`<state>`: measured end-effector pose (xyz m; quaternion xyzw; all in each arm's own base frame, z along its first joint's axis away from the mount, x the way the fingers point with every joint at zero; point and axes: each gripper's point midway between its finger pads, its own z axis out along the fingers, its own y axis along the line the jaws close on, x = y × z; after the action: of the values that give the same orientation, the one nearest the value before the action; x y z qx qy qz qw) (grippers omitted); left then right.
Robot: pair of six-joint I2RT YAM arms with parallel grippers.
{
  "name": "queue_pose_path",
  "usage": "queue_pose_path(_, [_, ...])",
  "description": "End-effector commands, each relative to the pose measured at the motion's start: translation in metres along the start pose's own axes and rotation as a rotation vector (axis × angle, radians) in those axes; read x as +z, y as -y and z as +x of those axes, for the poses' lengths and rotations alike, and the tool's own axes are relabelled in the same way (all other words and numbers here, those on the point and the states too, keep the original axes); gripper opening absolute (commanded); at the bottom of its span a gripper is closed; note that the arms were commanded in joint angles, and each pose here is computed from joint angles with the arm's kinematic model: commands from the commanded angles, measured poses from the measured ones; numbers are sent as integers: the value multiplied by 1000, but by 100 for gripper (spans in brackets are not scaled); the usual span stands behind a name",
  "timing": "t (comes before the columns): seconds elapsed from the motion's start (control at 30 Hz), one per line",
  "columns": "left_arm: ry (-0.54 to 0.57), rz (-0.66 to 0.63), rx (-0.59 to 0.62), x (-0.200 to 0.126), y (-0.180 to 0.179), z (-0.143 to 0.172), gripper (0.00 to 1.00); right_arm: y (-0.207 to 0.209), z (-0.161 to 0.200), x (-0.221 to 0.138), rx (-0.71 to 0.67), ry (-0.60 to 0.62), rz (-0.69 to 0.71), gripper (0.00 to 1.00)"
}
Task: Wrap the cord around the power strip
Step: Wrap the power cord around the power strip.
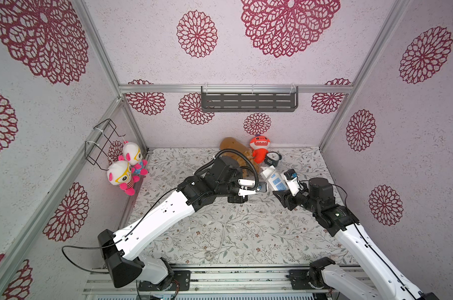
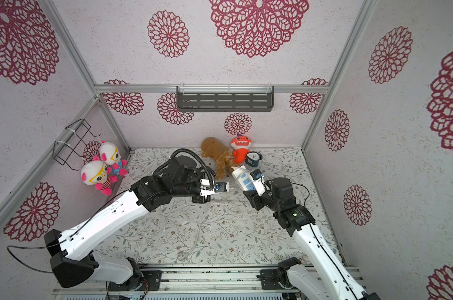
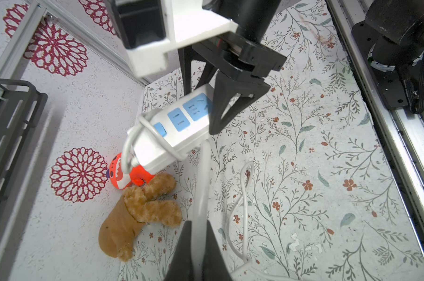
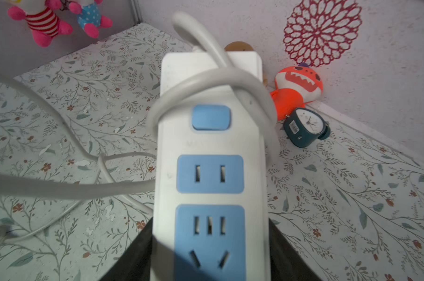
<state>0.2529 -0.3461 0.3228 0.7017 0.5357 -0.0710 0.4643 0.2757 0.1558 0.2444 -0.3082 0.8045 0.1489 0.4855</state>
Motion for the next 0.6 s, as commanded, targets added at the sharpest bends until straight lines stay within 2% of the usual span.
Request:
queue_pose_path(0.0, [-25,-10,101,-3,-10,-3,0,-34,-4,-3,-74,34,-157,0])
queue_pose_path(0.2, [-24,-11,139,-7,-22,-10,0,-60,11,5,-138,-12,-242,0])
queue_pose_path(0.43, [-73,28,156,-4,-25,-1,0,-87,1,-6,-206,100,-350,0])
queue_pose_path(0.57, [-66,64,114,-7,-30,8,0,-99,-2,-12,-224,126,-401,0])
